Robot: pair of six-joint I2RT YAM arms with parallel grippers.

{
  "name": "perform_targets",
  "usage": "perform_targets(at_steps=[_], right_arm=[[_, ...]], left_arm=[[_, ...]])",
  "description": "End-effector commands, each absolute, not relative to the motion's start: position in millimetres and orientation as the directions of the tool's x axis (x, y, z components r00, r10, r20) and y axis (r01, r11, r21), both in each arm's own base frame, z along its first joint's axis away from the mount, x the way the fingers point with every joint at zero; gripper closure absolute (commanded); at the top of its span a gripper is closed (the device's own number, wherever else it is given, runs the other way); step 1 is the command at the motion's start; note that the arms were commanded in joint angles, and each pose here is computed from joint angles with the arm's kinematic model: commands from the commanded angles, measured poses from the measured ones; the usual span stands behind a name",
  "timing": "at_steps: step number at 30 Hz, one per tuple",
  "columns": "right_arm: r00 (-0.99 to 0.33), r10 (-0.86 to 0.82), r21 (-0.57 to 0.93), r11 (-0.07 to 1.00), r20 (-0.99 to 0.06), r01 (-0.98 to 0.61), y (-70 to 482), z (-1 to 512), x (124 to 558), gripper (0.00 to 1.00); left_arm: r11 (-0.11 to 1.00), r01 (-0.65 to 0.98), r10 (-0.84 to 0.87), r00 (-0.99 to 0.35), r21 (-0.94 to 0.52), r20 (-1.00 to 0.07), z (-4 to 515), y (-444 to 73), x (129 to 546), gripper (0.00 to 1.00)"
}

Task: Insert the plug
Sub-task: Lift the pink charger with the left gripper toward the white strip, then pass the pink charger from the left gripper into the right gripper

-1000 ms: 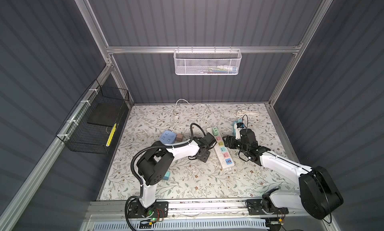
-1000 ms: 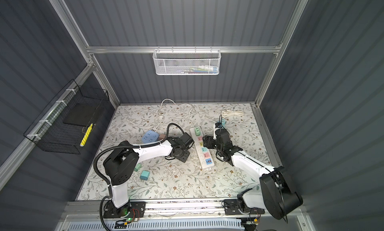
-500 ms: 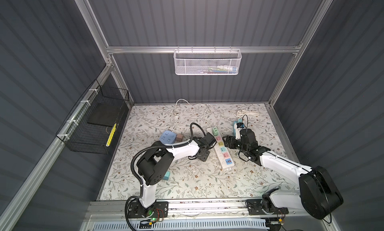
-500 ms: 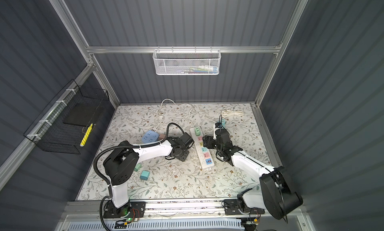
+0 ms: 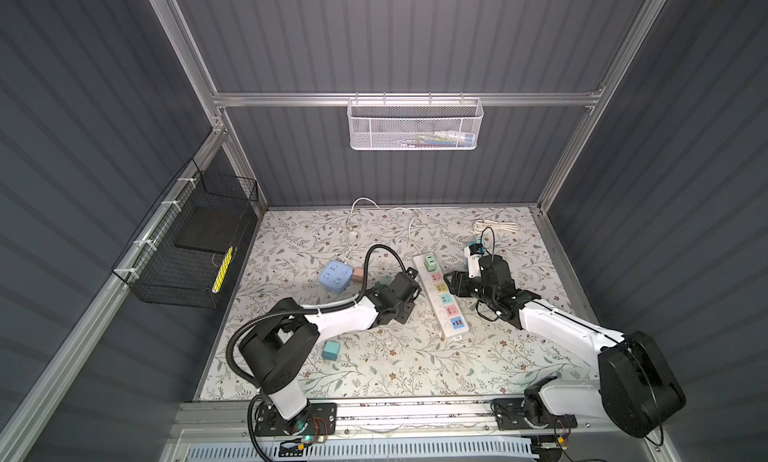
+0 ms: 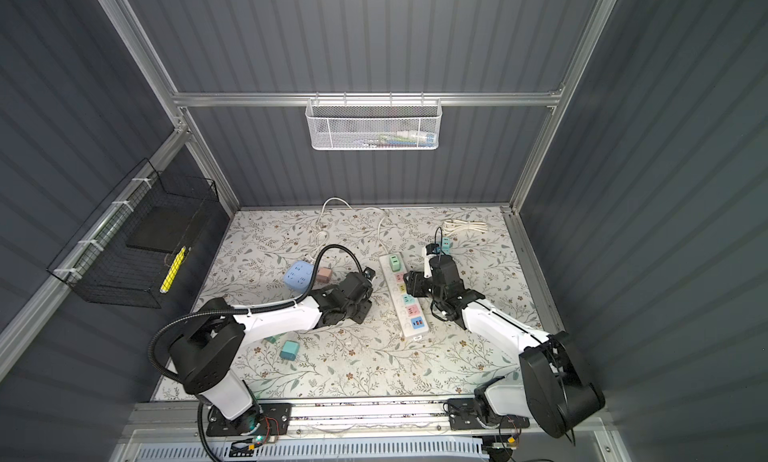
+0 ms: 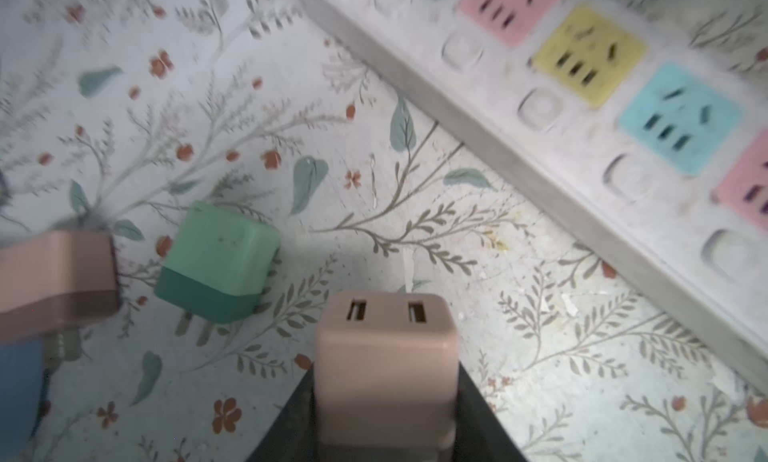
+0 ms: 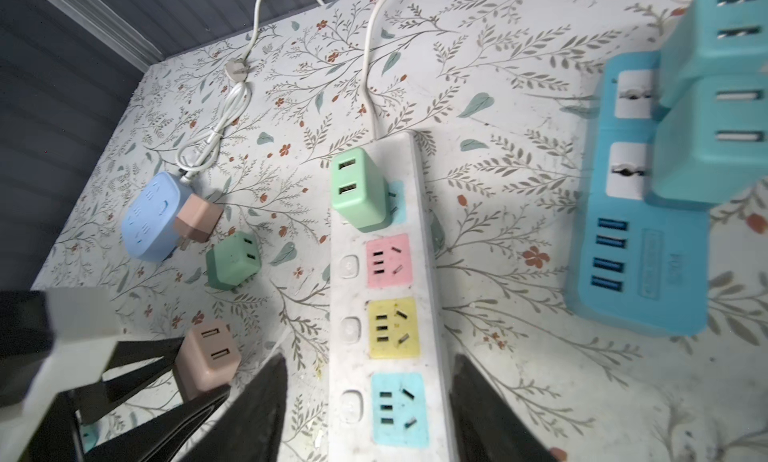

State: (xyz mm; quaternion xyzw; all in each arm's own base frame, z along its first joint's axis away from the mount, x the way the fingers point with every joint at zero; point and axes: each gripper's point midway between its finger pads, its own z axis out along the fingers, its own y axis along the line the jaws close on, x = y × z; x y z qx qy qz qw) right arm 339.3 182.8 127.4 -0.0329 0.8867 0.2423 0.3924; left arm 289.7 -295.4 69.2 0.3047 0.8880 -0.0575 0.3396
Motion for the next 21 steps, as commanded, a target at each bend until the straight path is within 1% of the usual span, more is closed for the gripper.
perform_targets(at_steps=[1,4,8,9,11,13,16,21], right_arm=[[-0.7,0.099,0.454,0.823,-0.707,-0.342,205,139,334,0.47],[-0.699,0.084,0.491,0.771,-0.71,-0.406,218,149,326,0.54],[-0.714,0.053,0.55,0.678,-0.698,-0.488,236,159,314,0.55],[-0.718,0.044,0.565,0.651,-0.694,-0.507,242,162,310,0.54],[-0.719,0.029,0.586,0.603,-0.694,-0.542,250,166,304,0.48],[-0.71,0.017,0.588,0.575,-0.704,-0.569,256,170,299,0.43],[-0.704,0.003,0.586,0.557,-0.71,-0.588,260,172,295,0.41],[-0.714,-0.013,0.593,0.546,-0.701,-0.592,265,168,294,0.41]], left_arm=[[0.781,0.604,0.435,-0.347,0.157,-0.831,118,-320,303,0.67],[0.745,0.634,0.44,-0.235,0.206,-0.867,134,-327,296,0.66],[0.726,0.642,0.439,-0.155,0.247,-0.885,145,-329,293,0.68],[0.723,0.643,0.433,-0.136,0.252,-0.891,149,-330,293,0.69],[0.711,0.653,0.431,-0.111,0.262,-0.895,152,-333,290,0.71],[0.693,0.67,0.437,-0.099,0.264,-0.894,153,-339,288,0.72],[0.685,0.683,0.438,-0.109,0.253,-0.892,152,-344,286,0.72],[0.668,0.709,0.416,-0.103,0.227,-0.903,158,-350,278,0.72]])
